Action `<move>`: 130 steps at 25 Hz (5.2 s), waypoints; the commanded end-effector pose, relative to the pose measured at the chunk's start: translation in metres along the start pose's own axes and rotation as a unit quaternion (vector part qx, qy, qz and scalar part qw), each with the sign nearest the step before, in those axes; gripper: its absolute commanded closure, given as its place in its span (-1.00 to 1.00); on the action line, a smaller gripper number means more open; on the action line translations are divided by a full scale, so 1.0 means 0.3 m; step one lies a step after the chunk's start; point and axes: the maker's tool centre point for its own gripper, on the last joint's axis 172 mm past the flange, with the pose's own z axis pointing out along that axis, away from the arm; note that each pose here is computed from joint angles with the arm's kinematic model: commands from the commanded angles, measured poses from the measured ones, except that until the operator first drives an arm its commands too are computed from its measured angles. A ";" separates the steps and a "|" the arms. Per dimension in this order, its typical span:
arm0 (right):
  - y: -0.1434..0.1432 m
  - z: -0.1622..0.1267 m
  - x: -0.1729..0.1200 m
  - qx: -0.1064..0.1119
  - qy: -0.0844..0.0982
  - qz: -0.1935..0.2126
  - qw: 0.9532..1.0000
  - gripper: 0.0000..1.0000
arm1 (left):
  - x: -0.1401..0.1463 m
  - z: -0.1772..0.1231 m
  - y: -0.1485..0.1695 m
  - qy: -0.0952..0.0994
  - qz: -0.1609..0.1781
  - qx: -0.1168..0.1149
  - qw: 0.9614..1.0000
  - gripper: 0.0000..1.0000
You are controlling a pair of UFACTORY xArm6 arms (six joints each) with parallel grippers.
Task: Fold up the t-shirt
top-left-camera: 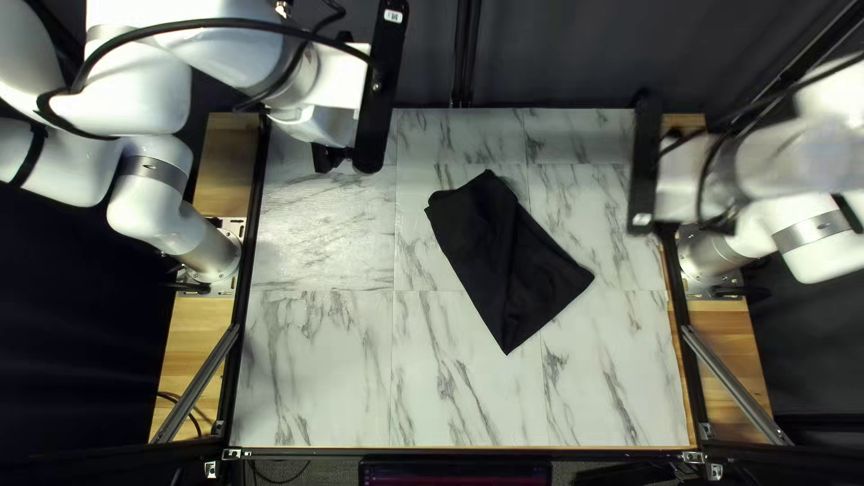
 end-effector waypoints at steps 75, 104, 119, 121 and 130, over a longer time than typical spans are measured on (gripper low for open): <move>-0.149 0.416 0.059 -0.104 -0.029 -0.150 0.983 1.00 | 0.000 0.000 0.000 0.000 0.000 0.000 1.000 -1.00; -0.128 0.140 -0.058 -0.160 -0.061 -0.133 0.976 1.00 | 0.000 0.000 0.000 0.000 0.000 0.000 1.000 -1.00; -0.038 0.218 -0.194 -0.144 -0.099 -0.133 0.976 1.00 | 0.000 0.000 0.000 0.000 0.000 0.000 1.000 -1.00; -0.034 0.177 -0.172 -0.150 -0.097 -0.131 0.975 1.00 | 0.000 0.000 0.000 0.000 0.000 0.000 1.000 -1.00; -0.069 0.020 -0.141 -0.191 -0.085 -0.111 0.972 1.00 | 0.000 0.000 0.000 0.000 0.000 0.000 1.000 -1.00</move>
